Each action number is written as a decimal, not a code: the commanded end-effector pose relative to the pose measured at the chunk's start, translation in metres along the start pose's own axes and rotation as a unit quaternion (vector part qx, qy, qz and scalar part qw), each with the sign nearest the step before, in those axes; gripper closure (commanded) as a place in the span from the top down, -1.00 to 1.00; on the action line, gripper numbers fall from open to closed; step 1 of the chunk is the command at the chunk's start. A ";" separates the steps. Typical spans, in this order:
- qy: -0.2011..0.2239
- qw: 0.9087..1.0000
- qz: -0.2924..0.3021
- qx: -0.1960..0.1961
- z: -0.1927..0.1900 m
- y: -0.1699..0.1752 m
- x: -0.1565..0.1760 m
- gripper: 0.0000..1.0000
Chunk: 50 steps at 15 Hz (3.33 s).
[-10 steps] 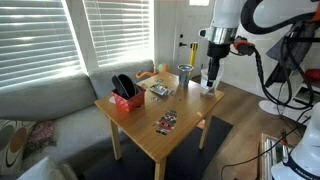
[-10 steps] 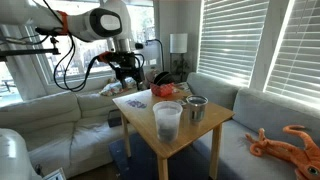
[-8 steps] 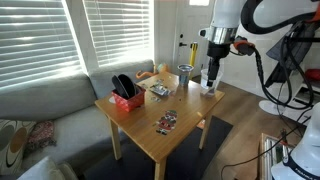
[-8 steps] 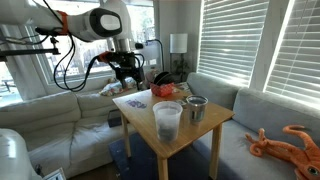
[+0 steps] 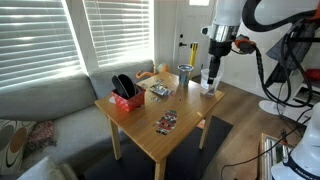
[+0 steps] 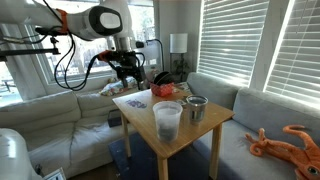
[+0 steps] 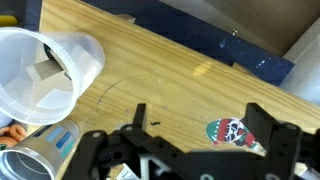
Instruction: Pick up the clear cup and pour all its contents onto the table, put the clear cup back on the table
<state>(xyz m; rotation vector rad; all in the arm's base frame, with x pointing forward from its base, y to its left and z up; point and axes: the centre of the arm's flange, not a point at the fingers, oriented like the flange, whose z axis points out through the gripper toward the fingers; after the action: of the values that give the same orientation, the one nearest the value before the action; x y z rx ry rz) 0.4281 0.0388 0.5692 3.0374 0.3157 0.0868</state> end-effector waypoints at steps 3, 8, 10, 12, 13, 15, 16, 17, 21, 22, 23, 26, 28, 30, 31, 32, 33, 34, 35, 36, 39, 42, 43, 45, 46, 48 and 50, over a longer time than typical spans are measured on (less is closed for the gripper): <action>0.016 0.992 0.122 -0.002 -0.008 0.067 -0.077 1.00; 0.085 0.968 0.236 0.029 0.012 0.140 -0.115 1.00; 0.097 0.961 0.259 0.031 0.011 0.162 -0.124 1.00; 0.083 0.965 0.247 0.027 0.010 0.163 -0.117 1.00; 0.084 0.964 0.252 0.028 0.011 0.167 -0.120 1.00; 0.085 0.963 0.253 0.028 0.010 0.167 -0.120 1.00; 0.085 0.963 0.252 0.027 0.010 0.167 -0.120 1.00; 0.085 0.963 0.253 0.027 0.010 0.167 -0.120 1.00; 0.096 0.958 0.268 0.019 -0.004 0.185 -0.124 1.00; 0.098 0.955 0.279 0.017 -0.006 0.190 -0.125 1.00; 0.099 0.954 0.284 0.024 -0.008 0.194 -0.125 1.00; 0.100 0.955 0.277 0.023 -0.004 0.189 -0.129 1.00; 0.100 0.955 0.278 0.023 -0.004 0.190 -0.129 1.00; 0.099 0.955 0.278 0.023 -0.004 0.190 -0.128 1.00; 0.099 0.955 0.278 0.023 -0.004 0.190 -0.128 1.00; 0.103 0.952 0.288 0.026 0.000 0.193 -0.122 1.00; 0.108 0.949 0.296 0.025 0.006 0.198 -0.113 1.00; 0.115 0.949 0.292 0.036 0.009 0.203 -0.105 1.00; 0.109 0.949 0.294 0.036 0.014 0.210 -0.097 1.00; 0.106 0.949 0.296 0.032 0.020 0.216 -0.092 1.00; 0.083 0.953 0.288 0.047 0.041 0.226 -0.073 1.00; 0.062 0.955 0.285 0.058 0.060 0.232 -0.055 0.47; 0.055 0.956 0.283 0.058 0.064 0.233 -0.052 0.39; 0.045 0.956 0.283 0.057 0.071 0.235 -0.048 0.07; 0.041 0.957 0.283 0.055 0.073 0.237 -0.047 -0.06; 0.037 0.957 0.282 0.052 0.075 0.237 -0.045 -0.35; 0.031 0.959 0.278 0.048 0.075 0.237 -0.044 -0.63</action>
<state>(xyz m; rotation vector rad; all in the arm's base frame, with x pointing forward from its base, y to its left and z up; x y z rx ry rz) 0.4329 -0.2050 0.5086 3.1076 -0.5800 0.2358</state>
